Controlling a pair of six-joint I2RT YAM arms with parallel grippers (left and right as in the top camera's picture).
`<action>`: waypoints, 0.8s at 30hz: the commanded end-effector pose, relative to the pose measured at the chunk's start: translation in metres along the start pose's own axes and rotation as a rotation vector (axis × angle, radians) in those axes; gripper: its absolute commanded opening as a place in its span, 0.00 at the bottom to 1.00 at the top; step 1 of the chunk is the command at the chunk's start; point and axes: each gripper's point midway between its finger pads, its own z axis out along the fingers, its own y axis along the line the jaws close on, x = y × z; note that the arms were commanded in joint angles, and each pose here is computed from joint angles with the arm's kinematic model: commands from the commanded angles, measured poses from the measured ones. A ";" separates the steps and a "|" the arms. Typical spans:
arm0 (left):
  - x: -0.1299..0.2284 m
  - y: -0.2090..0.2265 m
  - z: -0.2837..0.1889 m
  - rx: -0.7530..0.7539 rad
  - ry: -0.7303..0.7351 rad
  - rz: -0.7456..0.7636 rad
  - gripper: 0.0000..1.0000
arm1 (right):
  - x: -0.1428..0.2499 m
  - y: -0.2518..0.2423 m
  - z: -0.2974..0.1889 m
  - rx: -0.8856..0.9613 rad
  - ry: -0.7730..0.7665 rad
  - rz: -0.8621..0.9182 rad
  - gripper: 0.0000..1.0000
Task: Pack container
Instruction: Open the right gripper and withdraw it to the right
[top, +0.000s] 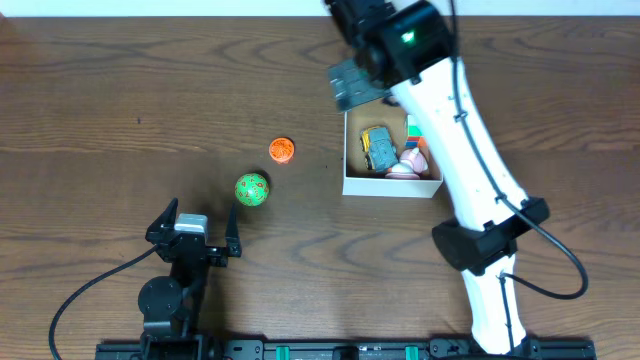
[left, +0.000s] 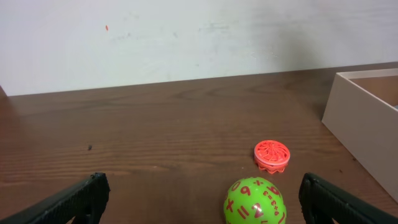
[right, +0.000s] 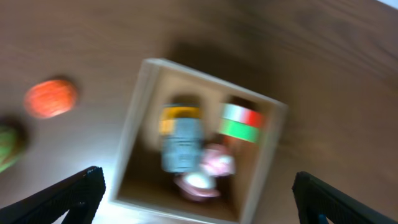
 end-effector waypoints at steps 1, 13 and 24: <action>0.017 -0.004 0.001 0.022 0.053 -0.010 0.98 | -0.005 -0.080 0.013 0.192 0.004 0.254 0.99; 0.017 -0.004 0.001 0.022 0.053 -0.010 0.98 | 0.049 -0.195 0.077 0.178 0.279 0.518 0.99; 0.017 -0.004 0.001 0.022 0.053 -0.010 0.98 | 0.088 -0.181 0.158 0.013 0.427 0.470 0.99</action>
